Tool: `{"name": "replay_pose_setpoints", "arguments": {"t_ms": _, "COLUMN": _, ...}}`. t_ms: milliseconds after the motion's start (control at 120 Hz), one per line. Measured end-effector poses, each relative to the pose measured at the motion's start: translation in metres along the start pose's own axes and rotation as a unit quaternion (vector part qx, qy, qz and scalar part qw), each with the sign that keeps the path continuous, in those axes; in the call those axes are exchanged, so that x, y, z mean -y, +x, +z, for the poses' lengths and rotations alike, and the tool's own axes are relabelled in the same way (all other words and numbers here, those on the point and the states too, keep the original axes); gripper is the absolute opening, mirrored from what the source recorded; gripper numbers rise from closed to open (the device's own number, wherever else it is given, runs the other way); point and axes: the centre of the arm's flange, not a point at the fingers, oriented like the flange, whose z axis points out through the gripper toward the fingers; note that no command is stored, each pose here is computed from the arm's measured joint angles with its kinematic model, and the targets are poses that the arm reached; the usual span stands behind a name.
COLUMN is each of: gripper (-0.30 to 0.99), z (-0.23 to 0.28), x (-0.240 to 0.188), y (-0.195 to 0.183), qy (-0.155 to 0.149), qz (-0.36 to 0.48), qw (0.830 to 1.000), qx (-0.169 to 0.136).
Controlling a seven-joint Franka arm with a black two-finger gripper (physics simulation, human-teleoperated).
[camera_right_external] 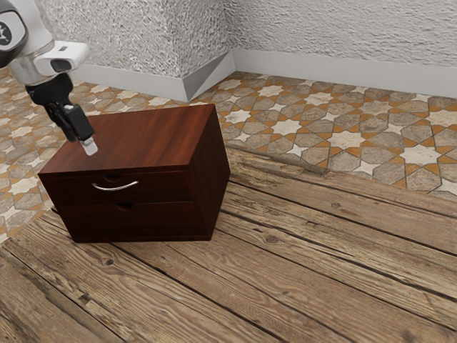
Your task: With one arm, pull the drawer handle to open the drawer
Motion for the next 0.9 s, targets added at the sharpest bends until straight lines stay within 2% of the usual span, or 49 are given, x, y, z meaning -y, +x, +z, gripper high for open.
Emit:
{"name": "replay_pose_setpoints", "arguments": {"t_ms": 200, "gripper": 0.69, "z": 0.007, "x": 0.005, "y": 0.004, "qy": -0.014, "qz": 0.024, "qw": 1.000, "qx": -0.004}}
{"name": "replay_pose_setpoints", "arguments": {"t_ms": 258, "gripper": 0.69, "z": -0.014, "x": 0.004, "y": -0.004, "qy": -0.003, "qz": 0.026, "qw": 0.999, "qx": -0.019}}
{"name": "replay_pose_setpoints", "arguments": {"t_ms": 275, "gripper": 0.69, "z": -0.028, "x": 0.002, "y": -0.008, "qy": 0.006, "qz": 0.026, "qw": 0.999, "qx": -0.027}}
{"name": "replay_pose_setpoints", "arguments": {"t_ms": 317, "gripper": 0.69, "z": -0.094, "x": -0.013, "y": -0.028, "qy": 0.053, "qz": 0.027, "qw": 0.996, "qx": -0.068}}
{"name": "replay_pose_setpoints", "arguments": {"t_ms": 358, "gripper": 0.68, "z": -0.143, "x": -0.029, "y": -0.052, "qy": 0.090, "qz": 0.025, "qw": 0.991, "qx": -0.093}}
{"name": "replay_pose_setpoints", "arguments": {"t_ms": 400, "gripper": 0.68, "z": -0.172, "x": -0.042, "y": -0.071, "qy": 0.116, "qz": 0.024, "qw": 0.987, "qx": -0.104}}
{"name": "replay_pose_setpoints", "arguments": {"t_ms": 442, "gripper": 0.68, "z": -0.181, "x": -0.051, "y": -0.073, "qy": 0.129, "qz": 0.038, "qw": 0.985, "qx": -0.108}}
{"name": "replay_pose_setpoints", "arguments": {"t_ms": 625, "gripper": 0.63, "z": -0.114, "x": -0.047, "y": -0.043, "qy": 0.134, "qz": 0.122, "qw": 0.980, "qx": -0.084}}
{"name": "replay_pose_setpoints", "arguments": {"t_ms": 808, "gripper": 0.60, "z": -0.080, "x": -0.024, "y": -0.018, "qy": 0.152, "qz": 0.177, "qw": 0.966, "qx": -0.111}}
{"name": "replay_pose_setpoints", "arguments": {"t_ms": 900, "gripper": 0.59, "z": -0.070, "x": -0.043, "y": -0.028, "qy": 0.154, "qz": 0.201, "qw": 0.960, "qx": -0.120}}
